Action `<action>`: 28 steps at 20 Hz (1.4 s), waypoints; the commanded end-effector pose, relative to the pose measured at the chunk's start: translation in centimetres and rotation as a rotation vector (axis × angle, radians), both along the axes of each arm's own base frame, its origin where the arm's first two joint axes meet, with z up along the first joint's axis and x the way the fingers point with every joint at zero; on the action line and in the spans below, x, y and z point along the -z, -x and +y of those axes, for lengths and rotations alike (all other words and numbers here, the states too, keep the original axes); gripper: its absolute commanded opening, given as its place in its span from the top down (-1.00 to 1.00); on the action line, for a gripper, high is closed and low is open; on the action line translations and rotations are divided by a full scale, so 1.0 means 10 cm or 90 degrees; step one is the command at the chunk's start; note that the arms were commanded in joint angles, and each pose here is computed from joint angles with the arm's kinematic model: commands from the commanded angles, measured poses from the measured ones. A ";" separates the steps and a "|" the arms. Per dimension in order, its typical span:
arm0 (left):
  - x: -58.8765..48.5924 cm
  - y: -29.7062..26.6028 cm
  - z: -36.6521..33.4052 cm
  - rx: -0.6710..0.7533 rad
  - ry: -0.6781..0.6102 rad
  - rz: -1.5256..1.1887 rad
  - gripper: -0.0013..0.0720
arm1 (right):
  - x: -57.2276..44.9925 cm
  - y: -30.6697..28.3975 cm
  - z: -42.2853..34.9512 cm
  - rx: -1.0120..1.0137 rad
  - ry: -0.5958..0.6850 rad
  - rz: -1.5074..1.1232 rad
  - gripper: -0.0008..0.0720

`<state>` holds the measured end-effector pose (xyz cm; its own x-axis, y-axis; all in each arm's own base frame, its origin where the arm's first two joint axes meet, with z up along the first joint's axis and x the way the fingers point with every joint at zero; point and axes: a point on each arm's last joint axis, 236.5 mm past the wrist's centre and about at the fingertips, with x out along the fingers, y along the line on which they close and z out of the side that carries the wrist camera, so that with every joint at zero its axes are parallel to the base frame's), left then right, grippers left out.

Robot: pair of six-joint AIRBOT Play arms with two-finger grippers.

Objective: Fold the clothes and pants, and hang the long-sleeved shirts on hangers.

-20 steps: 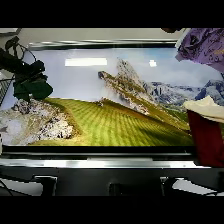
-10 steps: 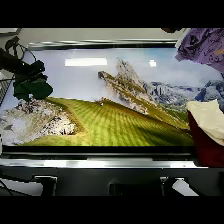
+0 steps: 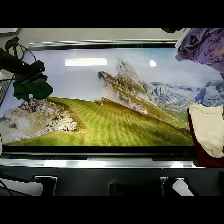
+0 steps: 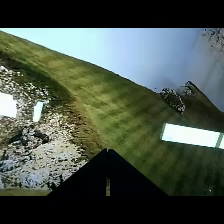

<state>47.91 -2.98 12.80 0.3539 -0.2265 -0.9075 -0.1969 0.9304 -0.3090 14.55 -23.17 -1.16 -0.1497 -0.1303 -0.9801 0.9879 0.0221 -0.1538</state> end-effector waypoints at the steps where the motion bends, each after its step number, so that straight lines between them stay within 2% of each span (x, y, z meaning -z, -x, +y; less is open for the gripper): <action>1: 0.00 0.00 0.00 -0.001 0.000 0.000 0.92 | 0.07 0.05 0.00 0.001 0.006 0.008 0.88; 2: 0.00 0.00 0.00 -0.001 0.000 0.000 0.92 | 0.07 0.05 -0.02 -0.002 0.010 0.010 0.87; 3: 0.00 0.00 0.00 -0.001 0.000 0.000 0.92 | 0.06 0.06 -0.05 -0.004 0.020 0.013 0.65; 4: 0.00 0.00 0.00 -0.001 0.000 0.000 0.92 | 0.06 0.06 -0.08 -0.016 0.025 0.015 0.24; 6: 0.00 0.00 0.00 -0.001 0.000 0.000 0.92 | -0.02 -0.01 -0.15 -0.048 0.038 0.003 -0.44; 7: 0.00 0.00 0.00 0.000 0.000 0.000 0.92 | -0.12 -0.13 -0.23 -0.058 0.059 -0.025 -0.47; 9: 0.01 0.02 0.00 0.001 0.000 0.006 0.92 | -0.47 -0.61 -0.42 -0.098 0.114 -0.146 -0.46; 12: 0.03 0.11 0.00 0.007 -0.001 0.029 0.92 | -1.11 -1.65 -0.25 -0.256 0.152 -0.386 0.03; 15: -0.09 0.13 0.00 0.044 -0.016 0.001 0.92 | -1.35 -2.37 0.62 -0.478 0.121 -0.479 0.45; 16: -0.18 0.15 0.00 0.068 -0.027 -0.020 0.92 | -1.34 -2.51 1.02 -0.557 0.098 -0.482 0.70; 18: -0.35 0.22 -0.02 0.112 -0.048 -0.054 0.92 | -1.33 -2.68 1.86 -0.719 0.061 -0.488 0.88; 23: -0.20 0.71 -0.17 0.142 -0.051 -0.040 0.92 | -1.20 -2.42 3.47 -1.021 -0.009 -0.441 0.88; 28: 0.01 1.02 -0.27 0.134 -0.054 -0.075 0.92 | -1.11 -2.08 4.11 -1.174 -0.019 -0.398 0.88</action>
